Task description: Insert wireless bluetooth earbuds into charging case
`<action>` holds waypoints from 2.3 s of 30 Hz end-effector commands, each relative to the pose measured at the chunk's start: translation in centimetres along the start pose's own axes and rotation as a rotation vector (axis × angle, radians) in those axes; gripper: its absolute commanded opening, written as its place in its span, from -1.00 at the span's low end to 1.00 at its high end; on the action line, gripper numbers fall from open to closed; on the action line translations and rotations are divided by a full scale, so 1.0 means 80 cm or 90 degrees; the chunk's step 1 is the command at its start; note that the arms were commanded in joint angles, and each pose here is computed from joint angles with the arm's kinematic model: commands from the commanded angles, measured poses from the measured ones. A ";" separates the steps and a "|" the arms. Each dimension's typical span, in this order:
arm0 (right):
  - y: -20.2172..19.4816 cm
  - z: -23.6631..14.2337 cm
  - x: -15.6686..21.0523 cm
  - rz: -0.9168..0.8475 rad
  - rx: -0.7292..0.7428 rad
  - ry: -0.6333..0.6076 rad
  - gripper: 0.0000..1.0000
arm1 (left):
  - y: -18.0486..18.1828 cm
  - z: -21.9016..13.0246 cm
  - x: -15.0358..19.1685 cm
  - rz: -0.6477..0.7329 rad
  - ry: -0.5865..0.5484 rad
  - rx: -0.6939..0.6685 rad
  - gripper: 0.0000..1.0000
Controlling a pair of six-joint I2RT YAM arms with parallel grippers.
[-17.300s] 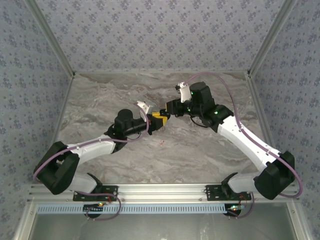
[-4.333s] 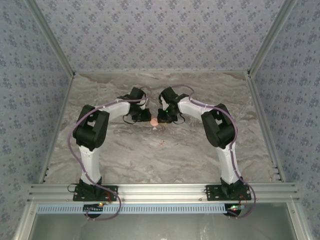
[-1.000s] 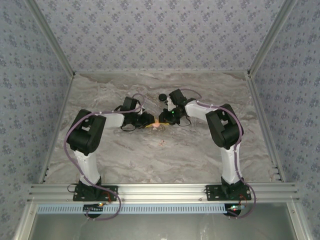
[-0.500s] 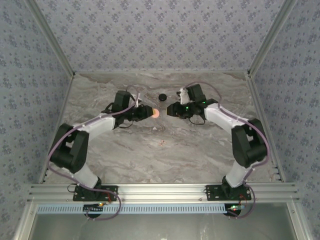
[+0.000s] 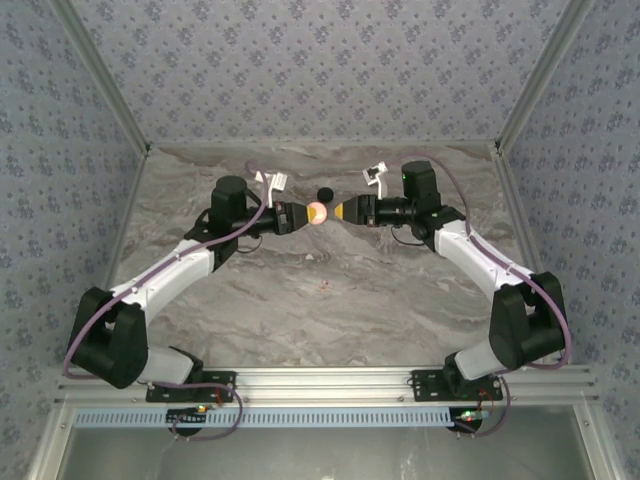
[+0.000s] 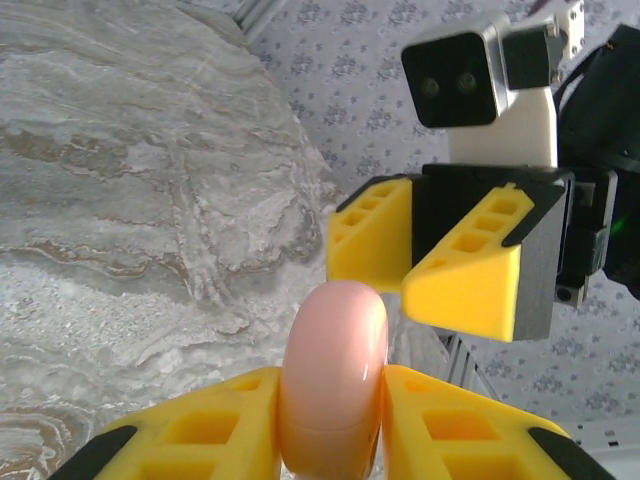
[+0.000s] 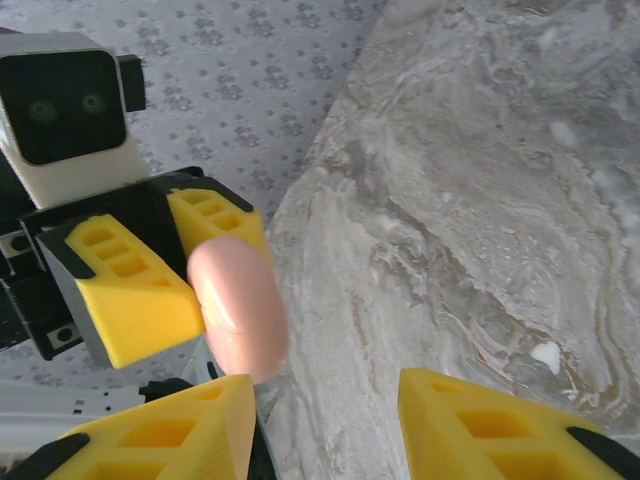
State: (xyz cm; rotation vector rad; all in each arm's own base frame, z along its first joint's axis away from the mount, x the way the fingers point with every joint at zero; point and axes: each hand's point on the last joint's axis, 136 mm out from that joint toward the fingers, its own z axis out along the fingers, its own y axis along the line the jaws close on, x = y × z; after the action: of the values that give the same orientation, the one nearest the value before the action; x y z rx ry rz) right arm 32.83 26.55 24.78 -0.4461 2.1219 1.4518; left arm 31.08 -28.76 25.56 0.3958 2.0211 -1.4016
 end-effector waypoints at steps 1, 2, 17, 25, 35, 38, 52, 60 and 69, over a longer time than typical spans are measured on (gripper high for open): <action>0.031 -0.005 -0.003 -0.033 -0.050 -0.004 -0.07 | -0.024 -0.004 -0.002 0.048 -0.006 0.039 -0.45; 0.032 -0.006 -0.003 -0.035 -0.050 -0.006 -0.05 | -0.026 -0.004 -0.002 0.052 -0.005 0.044 -0.45; 0.045 0.003 0.003 -0.051 -0.070 0.012 -0.01 | -0.053 -0.002 0.000 0.084 0.011 0.071 -0.45; 0.050 0.008 0.007 -0.055 -0.080 0.023 -0.11 | -0.057 -0.002 -0.001 0.087 0.011 0.072 -0.44; 0.054 0.016 0.010 -0.055 -0.090 0.037 -0.29 | -0.058 -0.002 -0.001 0.089 0.012 0.074 -0.44; 0.055 0.017 0.011 -0.057 -0.093 0.039 -0.36 | -0.058 0.000 0.002 0.088 0.015 0.075 -0.44; 0.065 0.007 -0.003 -0.062 -0.083 0.011 -0.60 | -0.065 -0.009 0.002 0.092 0.001 0.077 -0.19; 0.071 0.003 -0.009 -0.068 -0.085 -0.002 -0.61 | -0.059 -0.008 0.007 0.079 0.002 0.072 -0.12; 0.079 0.001 -0.013 -0.072 -0.091 -0.010 -0.60 | -0.058 -0.009 0.003 0.067 -0.019 0.073 0.01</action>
State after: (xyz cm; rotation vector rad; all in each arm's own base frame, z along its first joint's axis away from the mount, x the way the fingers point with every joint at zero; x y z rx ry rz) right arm 30.42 28.95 27.14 -0.5732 2.0401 1.5493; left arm 28.43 -29.77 27.01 0.5032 1.9507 -1.4364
